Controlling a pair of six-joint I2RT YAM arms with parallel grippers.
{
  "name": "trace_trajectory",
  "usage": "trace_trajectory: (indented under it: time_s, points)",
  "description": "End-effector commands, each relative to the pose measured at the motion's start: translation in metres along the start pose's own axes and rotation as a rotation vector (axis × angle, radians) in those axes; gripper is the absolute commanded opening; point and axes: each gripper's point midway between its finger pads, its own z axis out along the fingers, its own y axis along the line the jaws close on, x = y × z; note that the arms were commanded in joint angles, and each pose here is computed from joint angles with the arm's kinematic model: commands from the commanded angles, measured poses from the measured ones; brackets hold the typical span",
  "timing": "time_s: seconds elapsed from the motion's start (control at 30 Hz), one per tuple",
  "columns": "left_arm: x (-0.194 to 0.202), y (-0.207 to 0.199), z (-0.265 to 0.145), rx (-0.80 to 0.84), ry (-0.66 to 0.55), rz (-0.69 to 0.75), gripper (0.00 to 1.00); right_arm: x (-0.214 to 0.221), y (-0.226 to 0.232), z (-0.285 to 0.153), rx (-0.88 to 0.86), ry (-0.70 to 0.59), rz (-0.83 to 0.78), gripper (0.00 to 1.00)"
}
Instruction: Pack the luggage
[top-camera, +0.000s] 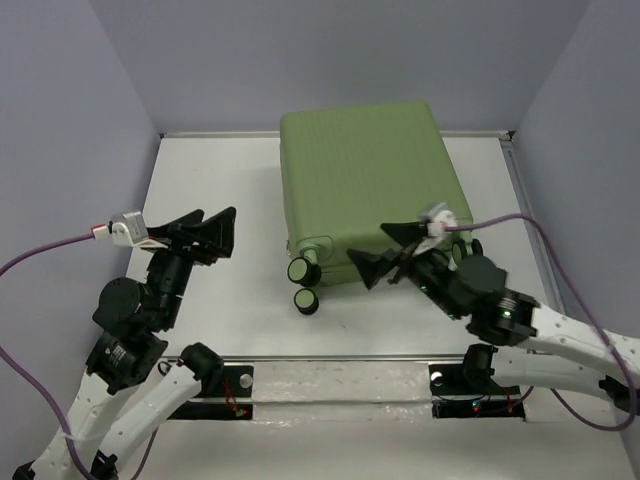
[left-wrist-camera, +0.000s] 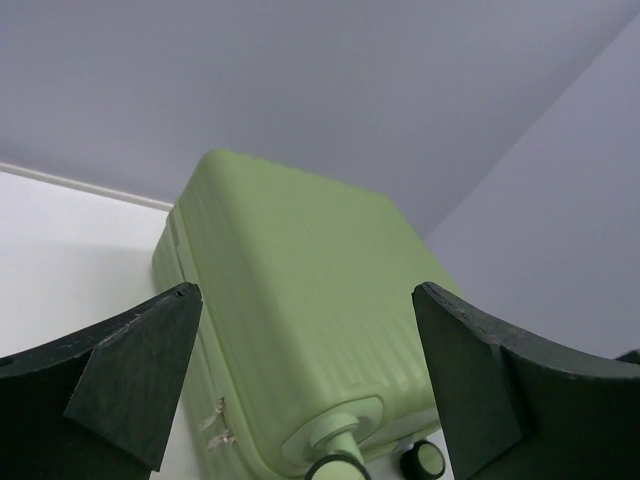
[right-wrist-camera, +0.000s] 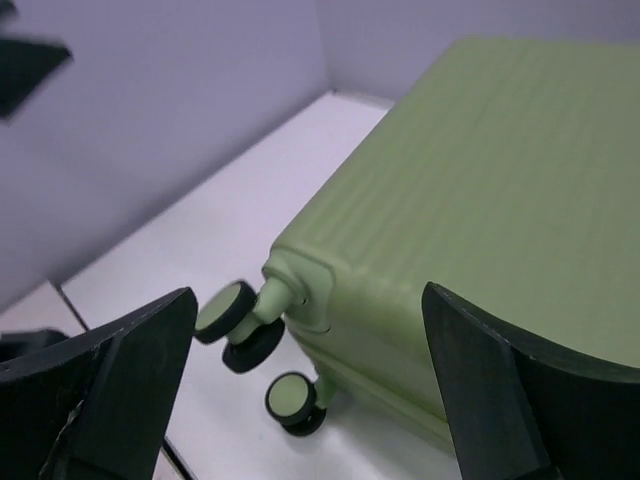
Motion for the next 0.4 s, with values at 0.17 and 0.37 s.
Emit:
trace_trajectory:
  time_s: [0.17, 0.37]
  points:
    - [-0.011, 0.018, -0.015, -0.044, -0.047, 0.117, 0.99, -0.086, -0.102, -0.112, 0.326, -0.340, 0.132, 1.00]
    - [0.002, 0.018, -0.008, -0.032, -0.024, 0.121, 0.99, -0.063, -0.114, -0.104, 0.422, -0.300, 0.126, 1.00]
